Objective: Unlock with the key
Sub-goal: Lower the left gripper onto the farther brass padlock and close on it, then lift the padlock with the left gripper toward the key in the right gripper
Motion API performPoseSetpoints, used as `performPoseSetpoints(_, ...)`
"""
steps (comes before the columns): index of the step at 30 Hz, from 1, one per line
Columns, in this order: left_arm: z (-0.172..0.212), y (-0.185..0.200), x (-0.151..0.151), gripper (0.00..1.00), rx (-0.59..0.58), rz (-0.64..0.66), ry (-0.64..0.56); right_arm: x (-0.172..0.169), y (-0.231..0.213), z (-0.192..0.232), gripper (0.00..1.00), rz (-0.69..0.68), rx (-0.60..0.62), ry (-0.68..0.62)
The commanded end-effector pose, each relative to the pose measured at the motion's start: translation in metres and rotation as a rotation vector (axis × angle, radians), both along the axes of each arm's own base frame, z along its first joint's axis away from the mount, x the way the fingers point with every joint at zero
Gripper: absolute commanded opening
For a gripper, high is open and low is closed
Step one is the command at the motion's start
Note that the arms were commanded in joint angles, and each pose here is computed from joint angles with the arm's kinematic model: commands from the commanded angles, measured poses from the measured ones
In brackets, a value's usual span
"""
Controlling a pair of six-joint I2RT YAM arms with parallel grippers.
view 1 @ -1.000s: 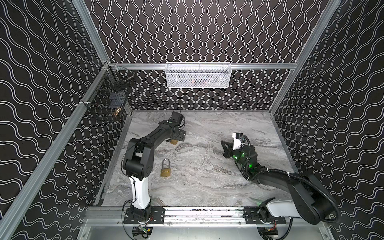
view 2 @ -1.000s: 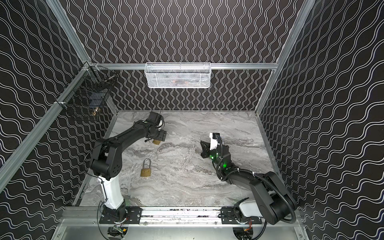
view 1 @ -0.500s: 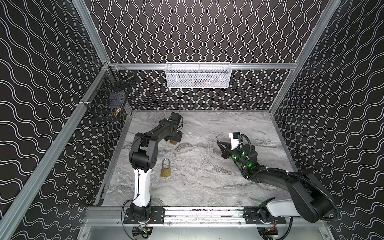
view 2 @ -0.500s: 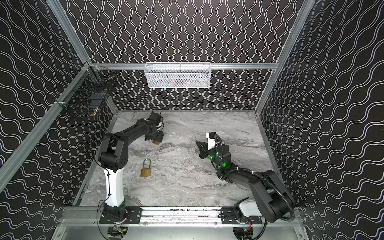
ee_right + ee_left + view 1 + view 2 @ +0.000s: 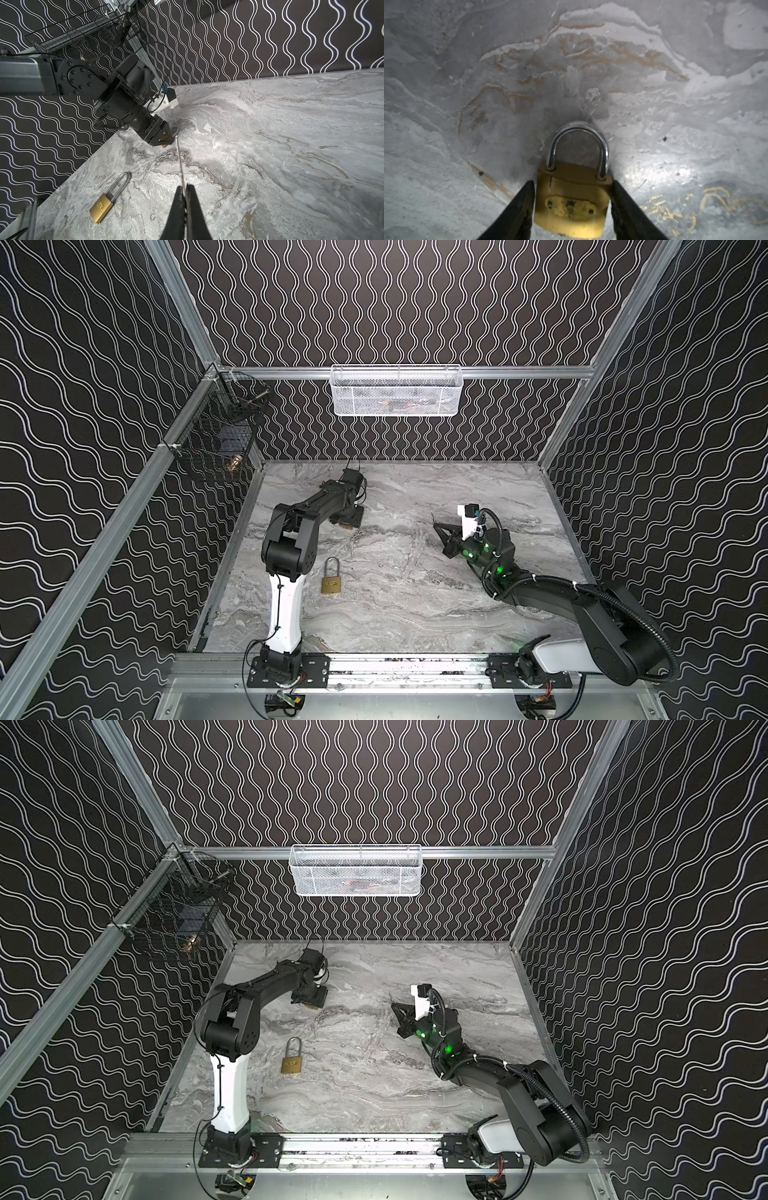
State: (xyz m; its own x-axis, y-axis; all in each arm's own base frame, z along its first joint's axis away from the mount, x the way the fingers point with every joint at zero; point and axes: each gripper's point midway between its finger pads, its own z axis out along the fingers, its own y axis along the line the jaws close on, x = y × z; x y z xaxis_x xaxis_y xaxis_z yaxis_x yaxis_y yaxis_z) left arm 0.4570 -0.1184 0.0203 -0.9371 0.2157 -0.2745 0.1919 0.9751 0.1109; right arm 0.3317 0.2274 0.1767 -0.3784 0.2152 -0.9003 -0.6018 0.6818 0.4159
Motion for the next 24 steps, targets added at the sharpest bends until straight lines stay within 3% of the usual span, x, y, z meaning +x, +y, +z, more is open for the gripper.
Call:
performPoseSetpoints(1,-0.012,0.001,-0.012,0.56,-0.006,0.019,0.049,0.0,0.003,0.011,0.0,0.016,0.01,-0.04)
performPoseSetpoints(10,-0.003,-0.016,-0.022,0.43,-0.154,0.071,0.044,-0.008,0.012,0.016,0.0,0.083,0.027,-0.069)
performPoseSetpoints(16,0.04,-0.041,-0.023,0.39,-0.404,0.17,-0.108,-0.025,0.032,0.024,0.0,0.253,0.103,-0.094)
performPoseSetpoints(24,0.112,-0.074,-0.042,0.37,-0.729,0.275,-0.398,0.002,0.03,-0.002,0.0,0.119,0.085,0.037)
